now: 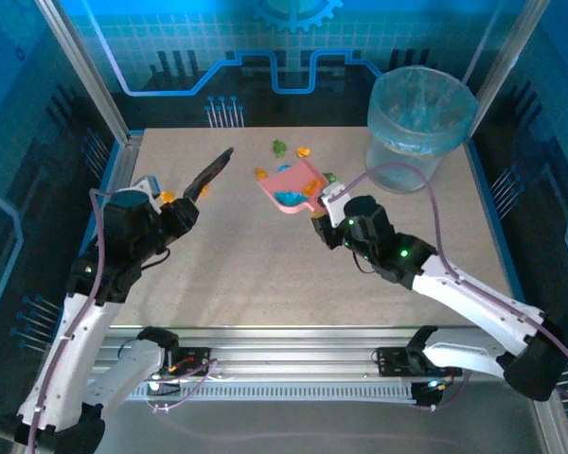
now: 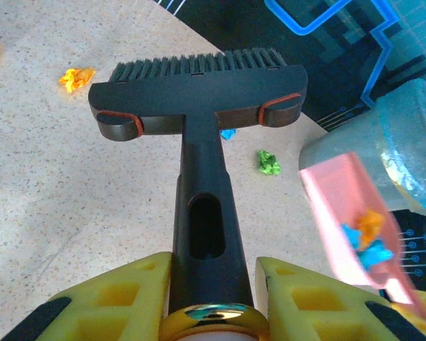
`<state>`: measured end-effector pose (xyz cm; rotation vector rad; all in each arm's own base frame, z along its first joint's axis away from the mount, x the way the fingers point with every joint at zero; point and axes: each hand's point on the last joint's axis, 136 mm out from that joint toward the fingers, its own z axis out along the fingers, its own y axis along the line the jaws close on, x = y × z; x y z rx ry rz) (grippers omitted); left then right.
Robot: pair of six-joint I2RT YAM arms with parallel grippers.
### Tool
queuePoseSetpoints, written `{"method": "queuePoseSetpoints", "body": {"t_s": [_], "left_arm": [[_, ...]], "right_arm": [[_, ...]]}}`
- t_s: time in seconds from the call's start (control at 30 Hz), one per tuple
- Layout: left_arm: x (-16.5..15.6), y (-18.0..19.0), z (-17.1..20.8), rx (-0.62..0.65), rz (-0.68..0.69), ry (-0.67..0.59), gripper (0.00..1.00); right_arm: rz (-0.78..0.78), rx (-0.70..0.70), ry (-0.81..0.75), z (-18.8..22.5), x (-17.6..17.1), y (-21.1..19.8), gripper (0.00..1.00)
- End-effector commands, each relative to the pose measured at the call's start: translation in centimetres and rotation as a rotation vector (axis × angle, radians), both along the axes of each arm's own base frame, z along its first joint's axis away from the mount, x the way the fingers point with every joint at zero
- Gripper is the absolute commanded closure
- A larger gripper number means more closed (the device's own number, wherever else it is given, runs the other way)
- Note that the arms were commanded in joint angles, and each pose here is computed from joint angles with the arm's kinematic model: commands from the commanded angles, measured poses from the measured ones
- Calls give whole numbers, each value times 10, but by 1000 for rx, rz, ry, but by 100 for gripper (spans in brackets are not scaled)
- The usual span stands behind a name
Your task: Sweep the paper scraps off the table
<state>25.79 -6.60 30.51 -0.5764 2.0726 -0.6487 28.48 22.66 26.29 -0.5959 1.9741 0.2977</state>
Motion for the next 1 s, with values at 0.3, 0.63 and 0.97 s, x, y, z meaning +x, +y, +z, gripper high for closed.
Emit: {"method": "queuePoseSetpoints", "body": {"t_s": [0.3, 0.63, 0.97], "left_arm": [[25, -20, -45, 22, -29, -63, 100], [22, -50, -73, 66, -135, -119, 100], [16, -83, -95, 78, -253, -174, 100]], "right_arm": [[-277, -119, 61, 76, -16, -82, 100], [-438, 4, 124, 142, 15, -113, 100], [-569, 199, 235, 167, 83, -147, 100]]}}
